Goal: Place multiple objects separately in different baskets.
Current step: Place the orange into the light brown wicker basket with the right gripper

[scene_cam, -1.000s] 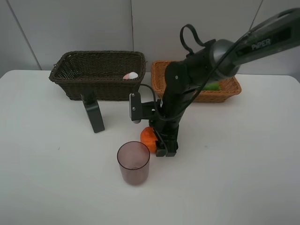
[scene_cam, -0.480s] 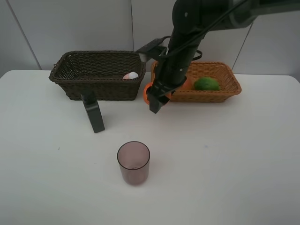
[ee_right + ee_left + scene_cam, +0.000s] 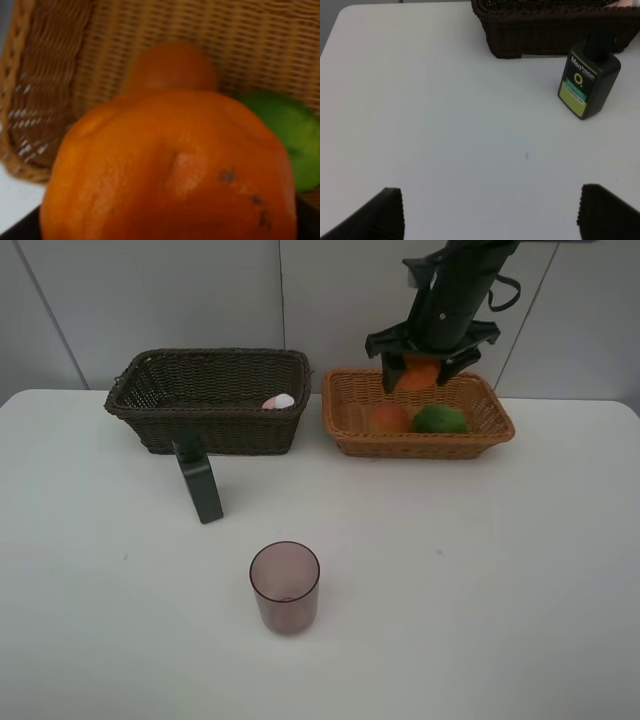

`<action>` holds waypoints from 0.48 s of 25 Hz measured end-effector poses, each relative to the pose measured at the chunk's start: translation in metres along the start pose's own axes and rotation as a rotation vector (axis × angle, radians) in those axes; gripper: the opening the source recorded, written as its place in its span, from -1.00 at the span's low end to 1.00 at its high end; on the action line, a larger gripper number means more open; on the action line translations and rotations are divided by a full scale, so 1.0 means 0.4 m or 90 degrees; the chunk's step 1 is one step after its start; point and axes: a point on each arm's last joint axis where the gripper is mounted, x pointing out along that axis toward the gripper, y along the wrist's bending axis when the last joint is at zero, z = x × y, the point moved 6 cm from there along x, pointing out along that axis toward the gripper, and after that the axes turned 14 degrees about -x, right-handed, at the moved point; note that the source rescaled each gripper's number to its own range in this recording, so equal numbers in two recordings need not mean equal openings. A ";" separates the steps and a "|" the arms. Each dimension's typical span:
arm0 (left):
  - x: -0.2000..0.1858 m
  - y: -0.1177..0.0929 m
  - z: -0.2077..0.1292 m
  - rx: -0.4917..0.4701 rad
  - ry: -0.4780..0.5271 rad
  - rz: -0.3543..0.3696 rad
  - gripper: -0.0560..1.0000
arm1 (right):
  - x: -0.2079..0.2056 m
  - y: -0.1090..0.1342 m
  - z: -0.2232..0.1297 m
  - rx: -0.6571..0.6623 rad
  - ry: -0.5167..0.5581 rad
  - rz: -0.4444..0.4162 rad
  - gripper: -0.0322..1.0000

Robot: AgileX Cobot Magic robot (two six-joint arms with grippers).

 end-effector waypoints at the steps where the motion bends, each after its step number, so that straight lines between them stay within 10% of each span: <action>1: 0.000 0.000 0.000 0.000 0.000 0.000 0.81 | 0.008 -0.009 0.005 0.014 -0.002 -0.002 0.30; 12: 0.000 0.000 0.000 0.000 0.000 0.000 0.81 | 0.142 -0.043 0.110 0.063 -0.079 -0.010 0.30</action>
